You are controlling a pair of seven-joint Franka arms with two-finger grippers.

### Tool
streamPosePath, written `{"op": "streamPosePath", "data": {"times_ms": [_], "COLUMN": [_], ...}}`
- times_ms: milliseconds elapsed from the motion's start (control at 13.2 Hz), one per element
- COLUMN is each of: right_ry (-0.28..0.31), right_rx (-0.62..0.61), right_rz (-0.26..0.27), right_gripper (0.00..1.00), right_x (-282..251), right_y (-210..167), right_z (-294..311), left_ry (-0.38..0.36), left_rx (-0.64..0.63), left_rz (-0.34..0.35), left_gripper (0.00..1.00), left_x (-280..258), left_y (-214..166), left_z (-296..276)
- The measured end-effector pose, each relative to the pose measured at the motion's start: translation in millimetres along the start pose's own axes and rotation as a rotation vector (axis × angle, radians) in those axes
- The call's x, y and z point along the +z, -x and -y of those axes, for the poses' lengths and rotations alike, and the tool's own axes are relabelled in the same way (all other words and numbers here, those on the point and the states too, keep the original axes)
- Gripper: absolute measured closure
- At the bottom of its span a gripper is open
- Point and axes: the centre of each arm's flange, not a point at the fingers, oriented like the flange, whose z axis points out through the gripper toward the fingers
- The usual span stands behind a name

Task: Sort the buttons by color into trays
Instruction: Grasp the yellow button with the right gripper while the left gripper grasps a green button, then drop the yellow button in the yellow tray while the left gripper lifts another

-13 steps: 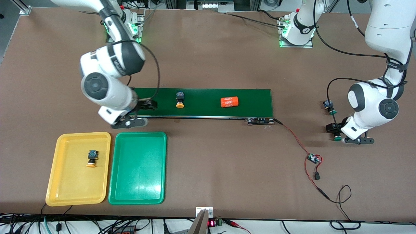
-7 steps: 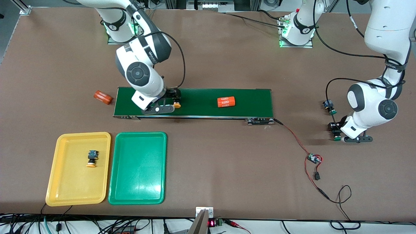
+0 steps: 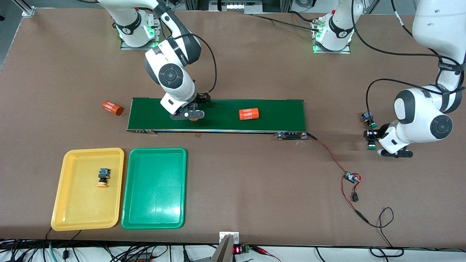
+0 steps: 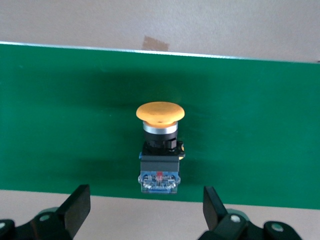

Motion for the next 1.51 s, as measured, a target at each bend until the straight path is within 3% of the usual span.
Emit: {"op": "streamPosePath", "data": {"times_ms": [227, 454, 605, 832, 908, 1059, 1286, 1438, 1513], "right_ry": [0.001, -0.006, -0.01, -0.013, -0.015, -0.03, -0.085, -0.102, -0.079], "right_rx": [0.016, 0.032, 0.042, 0.075, 0.084, 0.113, 0.187, 0.239, 0.233], "right_rz": [-0.002, -0.013, -0.018, -0.018, -0.019, -0.039, -0.125, -0.19, -0.218], "right_gripper": [0.0, 0.01, 0.17, 0.56, 0.59, 0.59, 0.59, 0.59, 0.59], "right_x": [20.3, 30.6, 34.1, 33.2, 32.7, 24.9, -22.9, -55.6, -64.9], "right_y": [2.8, 2.0, 1.6, -3.8, -5.2, -15.0, -50.7, -79.4, -92.3], "right_z": [-12.8, -23.2, -27.1, -36.4, -38.7, -49.4, -82.2, -123.5, -150.8], "left_ry": [0.027, 0.124, 0.18, 0.198, 0.204, 0.216, 0.221, 0.222, 0.223], "left_rx": [0.124, 0.155, 0.145, 0.06, 0.028, -0.001, -0.015, -0.034, -0.036], "left_rz": [0.016, 0.02, 0.03, 0.026, 0.007, -0.031, -0.064, -0.061, -0.062], "left_gripper": [0.59, 0.59, 0.59, 0.59, 0.59, 0.59, 0.59, 0.44, 0.34], "left_x": [-14.8, -11.7, -10.2, -7.0, -1.4, 17.7, 42.4, 44.9, 43.4], "left_y": [-0.4, 2.0, 6.6, 19.5, 27.4, 47.1, 63.0, 66.1, 66.9], "left_z": [-79.9, -153.3, -190.6, -264.3, -294.1, -339.5, -356.2, -359.1, -361.1]}}
